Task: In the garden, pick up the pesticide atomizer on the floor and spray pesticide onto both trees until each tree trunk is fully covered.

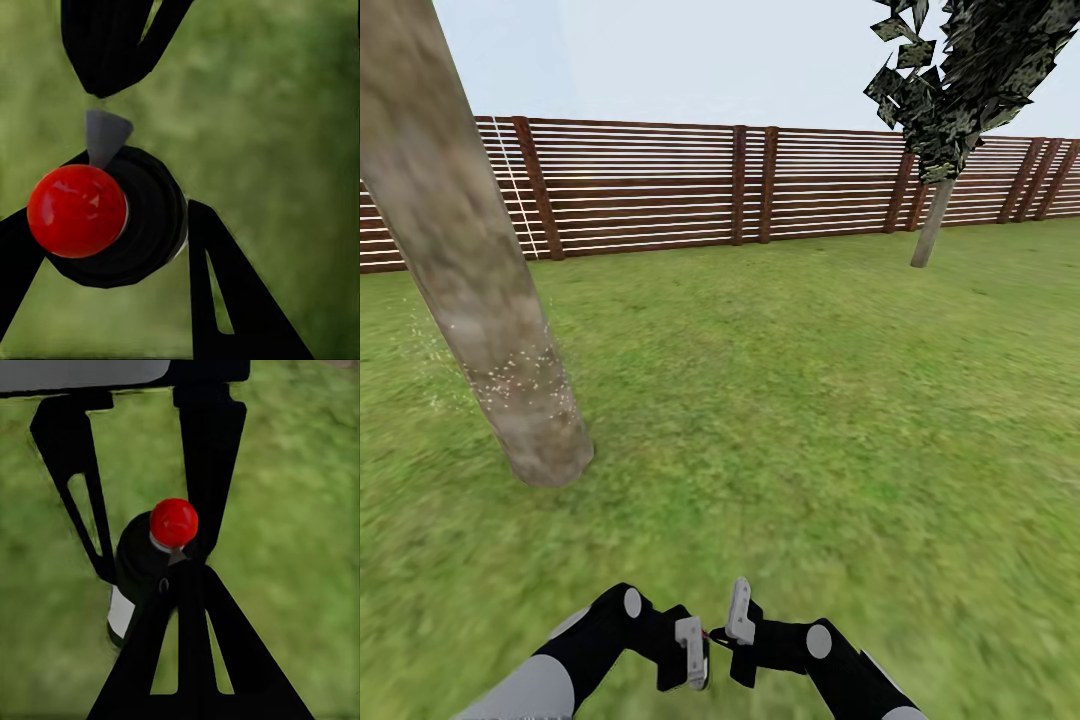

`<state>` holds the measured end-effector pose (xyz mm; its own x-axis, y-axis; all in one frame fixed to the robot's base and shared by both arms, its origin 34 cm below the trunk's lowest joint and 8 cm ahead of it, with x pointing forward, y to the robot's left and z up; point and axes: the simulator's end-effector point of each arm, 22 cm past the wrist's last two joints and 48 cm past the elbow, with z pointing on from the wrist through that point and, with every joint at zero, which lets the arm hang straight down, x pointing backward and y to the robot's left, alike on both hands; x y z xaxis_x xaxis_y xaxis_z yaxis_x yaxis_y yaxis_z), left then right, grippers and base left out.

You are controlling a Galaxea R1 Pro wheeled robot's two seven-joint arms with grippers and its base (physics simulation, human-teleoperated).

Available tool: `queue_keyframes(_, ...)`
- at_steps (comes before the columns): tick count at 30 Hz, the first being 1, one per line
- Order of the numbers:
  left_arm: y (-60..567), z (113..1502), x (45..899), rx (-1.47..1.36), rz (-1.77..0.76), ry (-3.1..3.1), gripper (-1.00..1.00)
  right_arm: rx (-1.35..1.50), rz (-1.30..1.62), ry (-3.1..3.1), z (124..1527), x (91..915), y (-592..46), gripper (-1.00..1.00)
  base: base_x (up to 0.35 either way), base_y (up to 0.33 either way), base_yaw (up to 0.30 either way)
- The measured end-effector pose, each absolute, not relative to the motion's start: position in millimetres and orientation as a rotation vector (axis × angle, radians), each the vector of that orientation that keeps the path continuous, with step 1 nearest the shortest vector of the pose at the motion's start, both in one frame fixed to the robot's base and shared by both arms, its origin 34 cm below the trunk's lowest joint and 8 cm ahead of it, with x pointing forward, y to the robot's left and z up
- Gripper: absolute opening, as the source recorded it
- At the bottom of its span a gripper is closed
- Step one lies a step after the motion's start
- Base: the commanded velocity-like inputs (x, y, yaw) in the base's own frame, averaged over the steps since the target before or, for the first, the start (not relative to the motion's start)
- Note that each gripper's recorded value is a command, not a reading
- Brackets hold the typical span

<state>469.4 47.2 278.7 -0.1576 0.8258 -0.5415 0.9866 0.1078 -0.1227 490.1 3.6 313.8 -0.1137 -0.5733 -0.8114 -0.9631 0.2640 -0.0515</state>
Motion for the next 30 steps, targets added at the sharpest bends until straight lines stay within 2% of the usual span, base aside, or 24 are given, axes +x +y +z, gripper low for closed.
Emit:
queue_keyframes(11,158.7,254.7,474.3,1.795,-0.507,2.205,-1.00,-1.407,0.653,1.796,311.8,490.9,-2.1,-1.00,0.000,0.000,0.000)
queue_keyframes(12,173.4,251.5,471.9,1.796,-0.494,2.228,-1.00,-1.408,0.653,1.796,311.4,490.5,-2.3,1.00,0.000,0.000,0.000)
queue_keyframes(14,211.2,246.2,468.6,1.788,-0.453,2.286,-1.00,-1.411,0.645,1.804,308.7,490.7,-9.1,1.00,0.000,0.000,0.000)
queue_keyframes(17,232.2,245.5,475.7,1.726,-0.406,2.325,-1.00,-1.410,0.626,1.819,304.7,492.6,-20.8,1.00,0.000,0.000,0.000)
queue_keyframes(19,241.3,258.2,524.5,1.376,-0.312,2.358,-1.00,-1.355,0.544,1.847,300.7,507.5,-39.3,1.00,0.000,0.000,0.000)
queue_keyframes(21,271.7,266.3,563.1,1.034,-0.176,2.386,-1.00,-1.170,0.337,1.959,280.9,533.0,-94.5,1.00,0.000,0.000,0.000)
queue_keyframes(25,361.7,260.4,572.6,0.301,0.115,2.368,-1.00,-0.642,-0.141,2.199,226.8,503.8,-220.0,1.00,0.000,0.000,0.000)
queue_keyframes(30,421.6,240.9,481.2,-0.118,0.354,2.270,-1.00,-0.059,-0.458,2.113,251.6,474.6,-306.4,1.00,0.000,0.000,0.000)
